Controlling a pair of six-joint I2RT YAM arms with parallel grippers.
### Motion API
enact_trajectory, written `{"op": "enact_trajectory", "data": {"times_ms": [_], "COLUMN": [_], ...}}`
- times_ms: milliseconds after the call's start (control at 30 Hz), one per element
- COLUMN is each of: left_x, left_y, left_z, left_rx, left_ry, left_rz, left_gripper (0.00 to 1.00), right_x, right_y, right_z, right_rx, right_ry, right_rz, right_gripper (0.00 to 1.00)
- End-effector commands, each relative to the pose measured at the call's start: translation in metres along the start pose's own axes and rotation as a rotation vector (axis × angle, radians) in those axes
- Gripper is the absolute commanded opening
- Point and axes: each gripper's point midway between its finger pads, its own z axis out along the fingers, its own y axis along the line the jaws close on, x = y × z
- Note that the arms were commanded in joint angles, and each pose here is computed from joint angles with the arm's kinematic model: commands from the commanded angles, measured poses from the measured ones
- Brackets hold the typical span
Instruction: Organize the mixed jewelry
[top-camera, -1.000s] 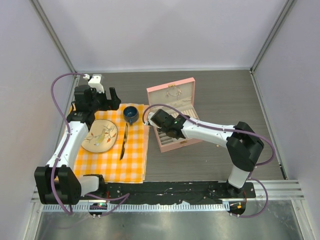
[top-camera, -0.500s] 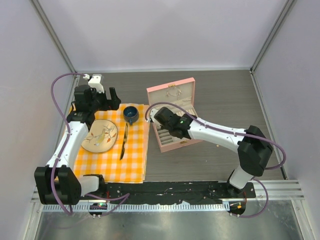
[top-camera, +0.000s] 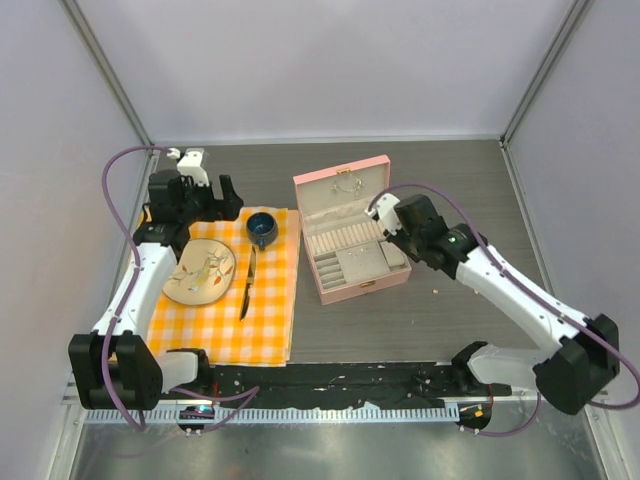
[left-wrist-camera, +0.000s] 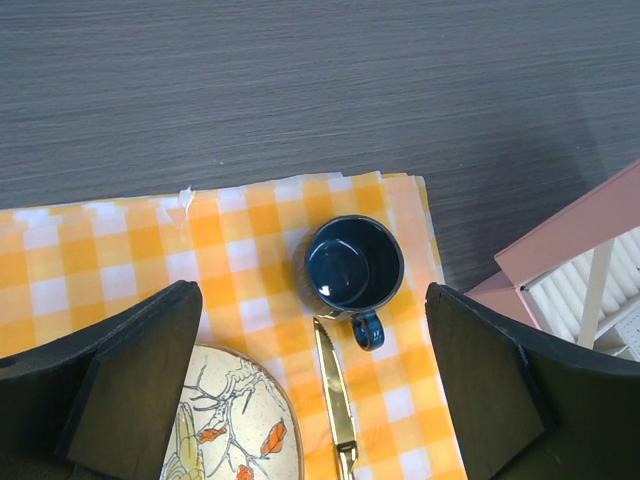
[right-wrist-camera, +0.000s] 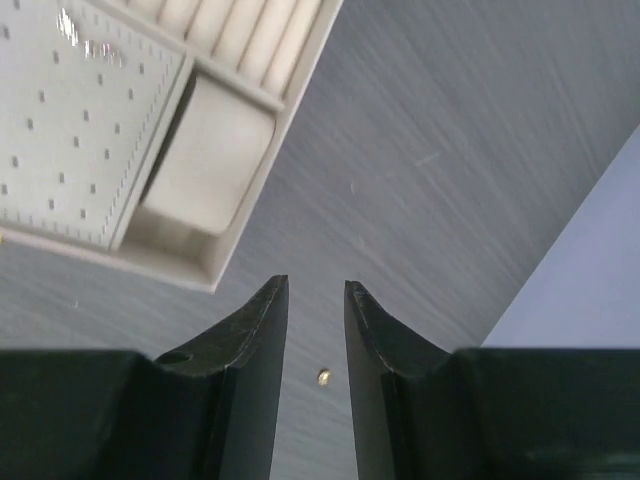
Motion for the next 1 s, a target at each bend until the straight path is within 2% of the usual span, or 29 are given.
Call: {"op": "enact_trajectory", "data": {"times_ms": [0, 200, 533, 733, 967], "left_x": [-0.014, -0.01, -0.008, -0.003, 0.009], "left_y": [-0.007, -0.017, -0.026, -0.026, -0.029], "left_z": [-0.002, 0.0, 0.0, -0.002, -0.001], "left_rx": [0.039, 0.101, 0.158, 0.177, 0.225], "left_ry": [-0.053, -0.037, -0.022, -0.012, 0.015], "left_rz": [0.005, -0.006, 0.006, 0.066, 0.158], "left_gripper": [1.0, 1.0, 1.0, 1.0, 1.0], "right_x": [0.041, 0.1, 0.145, 0.167, 0.206], "right_y": [0.019, 0.015, 0.016, 0.002, -0.015], "right_z": [-0.01, 0.001, 0.019, 0.021, 0.014], "right_rx": [-0.105, -0.075, -0.176, -0.216, -0.255], "right_ry": [0.018, 0.107, 0.19, 0.2, 0.258], "right_rz": [0.052, 0.135, 0.182, 0.26, 0.429], "right_gripper": [0.35, 0.36, 0.36, 0.37, 0.37]}}
